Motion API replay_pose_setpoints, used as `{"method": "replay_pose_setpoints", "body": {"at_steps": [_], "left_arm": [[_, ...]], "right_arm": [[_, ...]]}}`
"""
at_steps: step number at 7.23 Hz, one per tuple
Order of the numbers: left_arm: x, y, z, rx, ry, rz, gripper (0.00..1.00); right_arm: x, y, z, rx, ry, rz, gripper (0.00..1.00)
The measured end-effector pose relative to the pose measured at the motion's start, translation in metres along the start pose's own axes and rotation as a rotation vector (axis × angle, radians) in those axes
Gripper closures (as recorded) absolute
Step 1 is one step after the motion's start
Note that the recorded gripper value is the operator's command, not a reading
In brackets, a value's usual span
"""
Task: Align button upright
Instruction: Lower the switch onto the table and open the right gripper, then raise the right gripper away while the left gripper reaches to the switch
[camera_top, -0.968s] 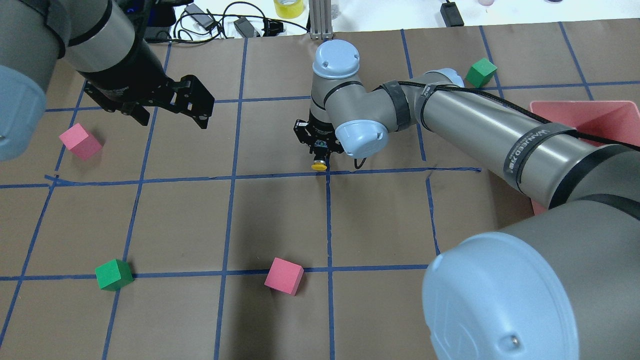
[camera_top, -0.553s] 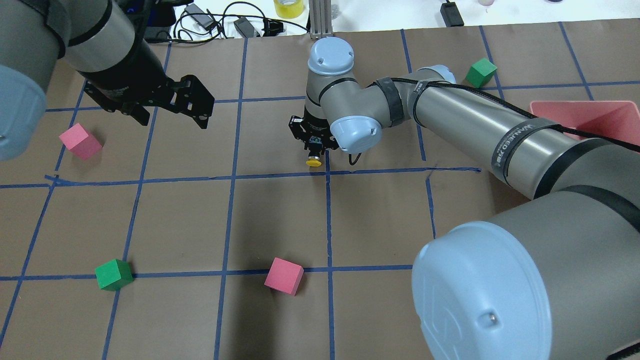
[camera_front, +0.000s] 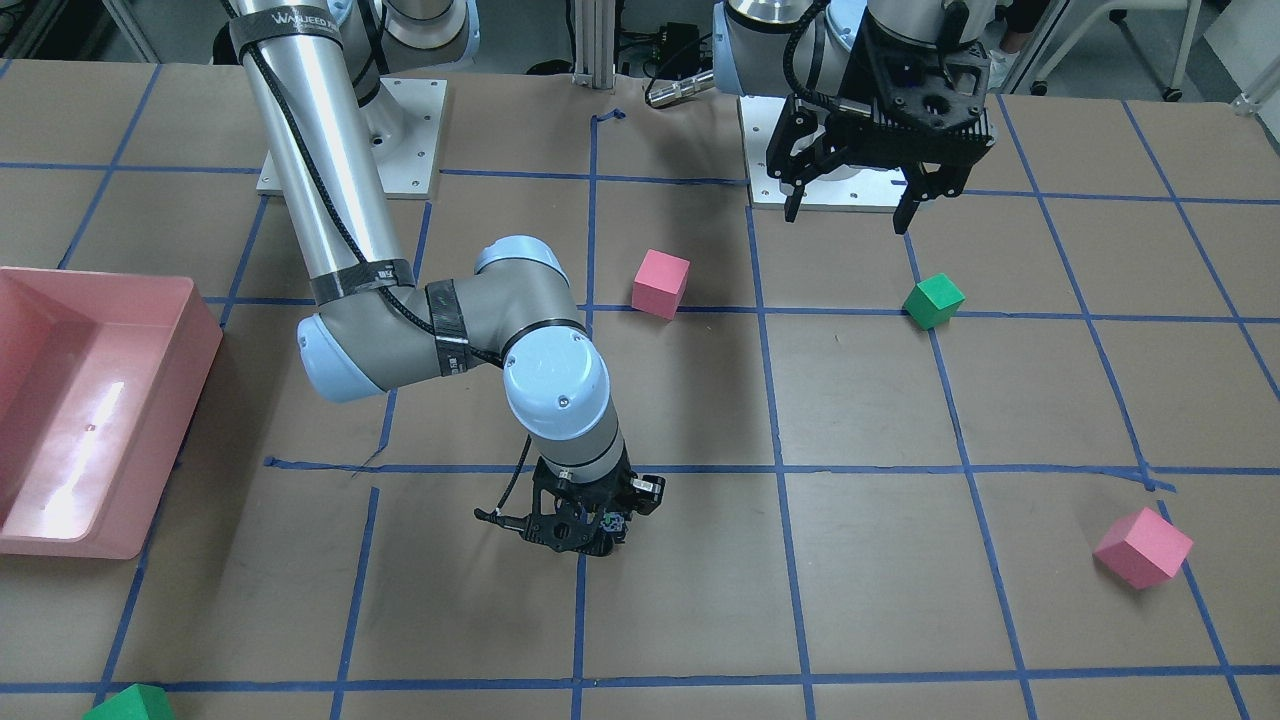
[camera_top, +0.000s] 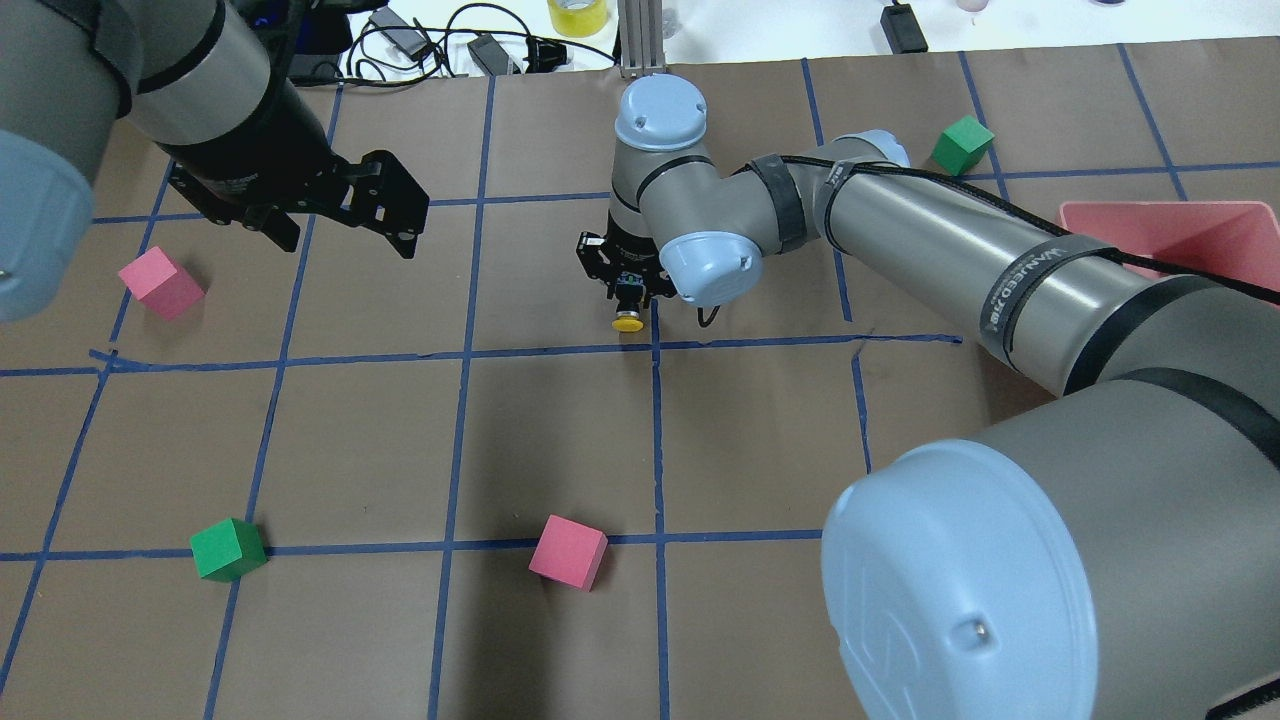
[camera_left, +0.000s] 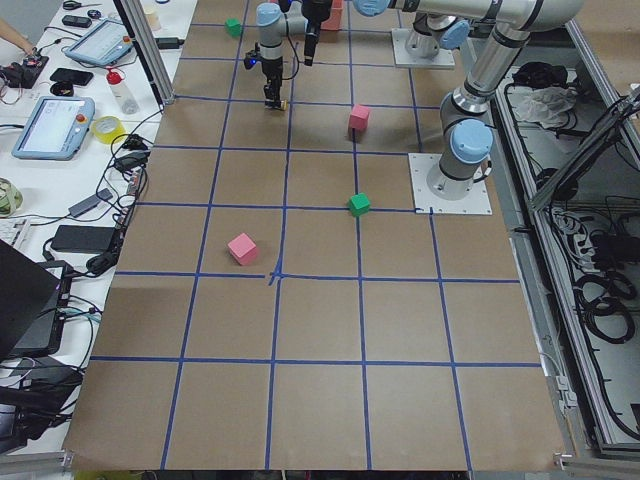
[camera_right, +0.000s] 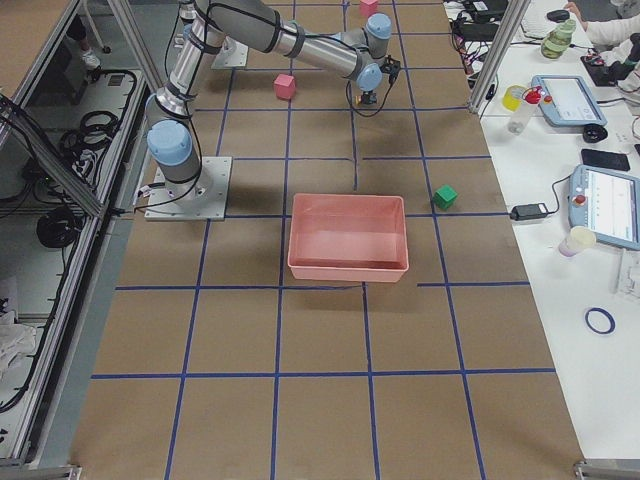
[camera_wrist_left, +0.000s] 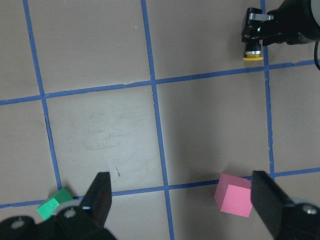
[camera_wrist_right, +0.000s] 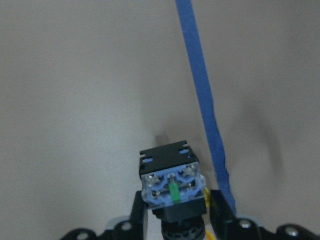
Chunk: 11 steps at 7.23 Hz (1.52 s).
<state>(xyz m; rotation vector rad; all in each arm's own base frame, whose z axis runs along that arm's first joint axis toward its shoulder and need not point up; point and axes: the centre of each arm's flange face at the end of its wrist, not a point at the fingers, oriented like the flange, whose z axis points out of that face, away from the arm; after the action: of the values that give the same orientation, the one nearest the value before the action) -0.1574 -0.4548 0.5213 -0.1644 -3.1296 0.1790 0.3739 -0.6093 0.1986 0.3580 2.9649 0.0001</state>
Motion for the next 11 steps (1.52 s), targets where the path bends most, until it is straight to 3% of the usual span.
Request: {"method": "replay_pose_setpoints", "body": {"at_steps": [4,9,11], "left_arm": [[0.0,0.0,0.0,-0.003,0.0,0.0,0.0],[0.003,0.004,0.008,-0.01,0.003,-0.018,0.0],[0.004,0.004,0.021,0.01,0.003,-0.033,0.0]], "right_arm": [[0.0,0.001,-0.01,0.014,-0.004,-0.021,0.0],[0.038,0.02,-0.057,0.04,0.045,-0.171,0.0],[0.065,0.016,-0.091,0.009,0.063,-0.194,0.0]]}}
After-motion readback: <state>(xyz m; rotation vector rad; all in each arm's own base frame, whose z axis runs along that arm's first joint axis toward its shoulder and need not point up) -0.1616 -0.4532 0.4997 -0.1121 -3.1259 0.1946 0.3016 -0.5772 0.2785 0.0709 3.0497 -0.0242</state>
